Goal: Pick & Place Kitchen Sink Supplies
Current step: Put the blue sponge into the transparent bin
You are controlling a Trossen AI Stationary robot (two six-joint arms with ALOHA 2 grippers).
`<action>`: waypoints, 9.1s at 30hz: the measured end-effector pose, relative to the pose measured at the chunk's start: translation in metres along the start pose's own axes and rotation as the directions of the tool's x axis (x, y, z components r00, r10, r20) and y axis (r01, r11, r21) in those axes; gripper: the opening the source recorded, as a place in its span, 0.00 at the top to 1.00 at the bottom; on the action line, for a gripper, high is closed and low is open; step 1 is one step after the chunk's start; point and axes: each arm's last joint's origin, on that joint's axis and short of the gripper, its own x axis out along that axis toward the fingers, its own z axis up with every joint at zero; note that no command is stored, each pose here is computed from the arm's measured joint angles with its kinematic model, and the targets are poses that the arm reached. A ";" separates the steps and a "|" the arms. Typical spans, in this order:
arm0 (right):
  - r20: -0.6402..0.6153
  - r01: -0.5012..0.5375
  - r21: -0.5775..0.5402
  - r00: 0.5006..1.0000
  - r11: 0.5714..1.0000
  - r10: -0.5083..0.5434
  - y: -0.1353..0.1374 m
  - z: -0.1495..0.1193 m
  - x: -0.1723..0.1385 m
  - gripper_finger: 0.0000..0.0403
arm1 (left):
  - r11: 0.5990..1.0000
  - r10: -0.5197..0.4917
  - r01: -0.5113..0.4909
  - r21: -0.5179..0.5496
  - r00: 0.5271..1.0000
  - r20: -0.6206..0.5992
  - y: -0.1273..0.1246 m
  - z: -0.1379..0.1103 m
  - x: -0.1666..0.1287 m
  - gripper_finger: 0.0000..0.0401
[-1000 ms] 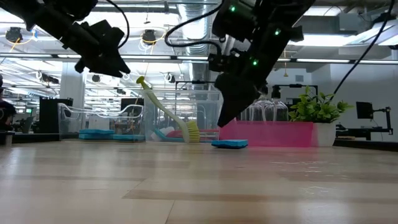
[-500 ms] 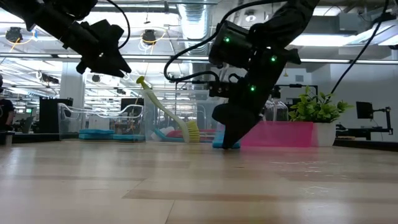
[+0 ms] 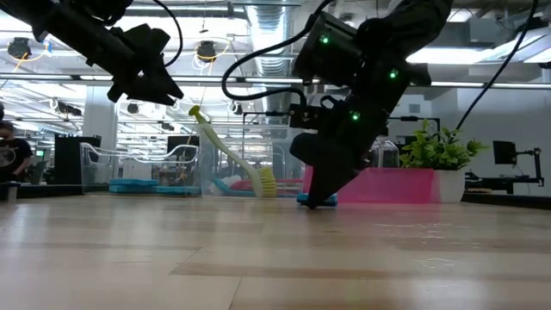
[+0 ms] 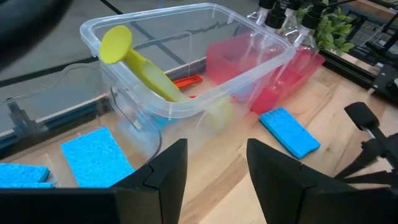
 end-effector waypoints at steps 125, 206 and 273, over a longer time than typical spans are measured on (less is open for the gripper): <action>0.529 -0.719 -0.156 0.519 0.677 0.672 -0.026 0.099 -0.153 1.00 | 0.755 -0.655 0.655 -0.005 0.754 -0.044 -0.034 0.007 -0.013 0.58; 0.497 -0.793 -0.180 0.437 0.582 0.749 -0.044 0.108 -0.151 0.39 | 0.522 -0.723 0.620 0.585 0.686 -0.083 -0.060 -0.008 0.045 0.94; 0.315 -0.824 -0.020 0.533 0.567 0.785 -0.053 0.087 -0.127 0.70 | 0.904 0.422 -0.392 0.170 0.883 -0.205 0.095 -0.005 0.052 0.79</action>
